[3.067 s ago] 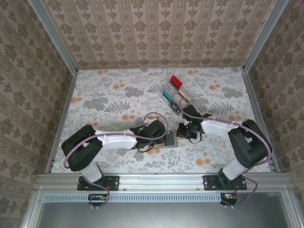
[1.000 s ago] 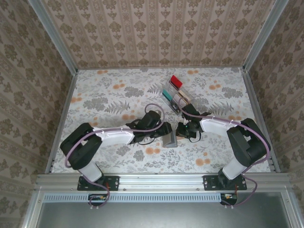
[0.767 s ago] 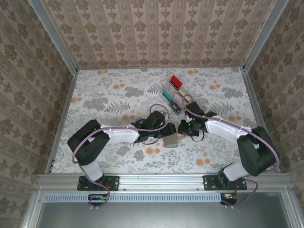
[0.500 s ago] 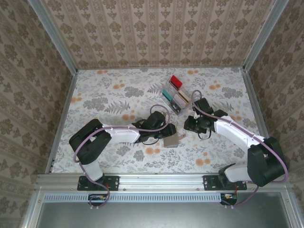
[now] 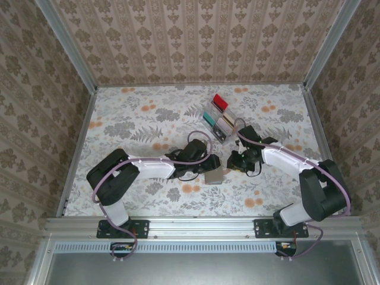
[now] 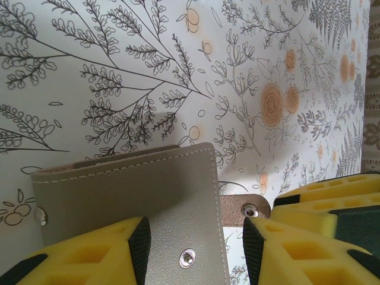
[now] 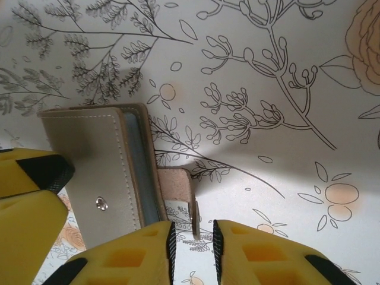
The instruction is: Put the credit cards into the card holder
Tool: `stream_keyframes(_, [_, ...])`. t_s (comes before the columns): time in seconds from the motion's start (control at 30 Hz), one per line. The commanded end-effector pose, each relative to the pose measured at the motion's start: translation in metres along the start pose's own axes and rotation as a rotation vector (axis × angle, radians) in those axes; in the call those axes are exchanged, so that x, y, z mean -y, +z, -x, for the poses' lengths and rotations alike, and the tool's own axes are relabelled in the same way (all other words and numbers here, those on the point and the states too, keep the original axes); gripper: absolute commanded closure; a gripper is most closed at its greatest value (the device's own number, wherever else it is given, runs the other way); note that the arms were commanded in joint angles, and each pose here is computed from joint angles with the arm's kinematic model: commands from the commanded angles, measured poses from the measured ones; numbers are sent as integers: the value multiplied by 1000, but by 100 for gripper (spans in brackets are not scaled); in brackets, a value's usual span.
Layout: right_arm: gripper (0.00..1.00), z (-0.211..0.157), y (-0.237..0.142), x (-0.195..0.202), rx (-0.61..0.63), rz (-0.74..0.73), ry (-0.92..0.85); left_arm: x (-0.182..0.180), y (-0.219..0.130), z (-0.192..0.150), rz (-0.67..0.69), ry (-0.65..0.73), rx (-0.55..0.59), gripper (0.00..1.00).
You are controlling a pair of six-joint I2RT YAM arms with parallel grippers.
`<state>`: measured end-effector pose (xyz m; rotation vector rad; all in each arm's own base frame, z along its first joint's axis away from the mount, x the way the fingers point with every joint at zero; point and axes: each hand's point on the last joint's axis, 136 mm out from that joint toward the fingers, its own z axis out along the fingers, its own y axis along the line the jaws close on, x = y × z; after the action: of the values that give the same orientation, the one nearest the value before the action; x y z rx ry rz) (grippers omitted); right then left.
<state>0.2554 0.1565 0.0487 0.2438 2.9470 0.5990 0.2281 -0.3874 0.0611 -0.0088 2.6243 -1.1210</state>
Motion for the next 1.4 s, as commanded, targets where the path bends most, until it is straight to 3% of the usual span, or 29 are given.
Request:
stream_keyframes(0.0, [79,-4,6,3,-31,-6,-13,-1,5,-4,5,-5,-15,52])
stream_keyframes(0.23, [86,0,6,-1,-4,21,-25,1,4,-3,3,-2,-15,52])
stream_keyframes(0.8, [82,-2,9,0,-22,17,-25,3,5,-2,-3,3,-14,52])
stream_keyframes(1.03, [93,-1,7,-1,-19,21,-26,3,5,-2,-2,3,-17,52])
stream_keyframes(1.37, [99,2,-8,-36,4,201,-30,-6,13,-8,11,-12,-32,52])
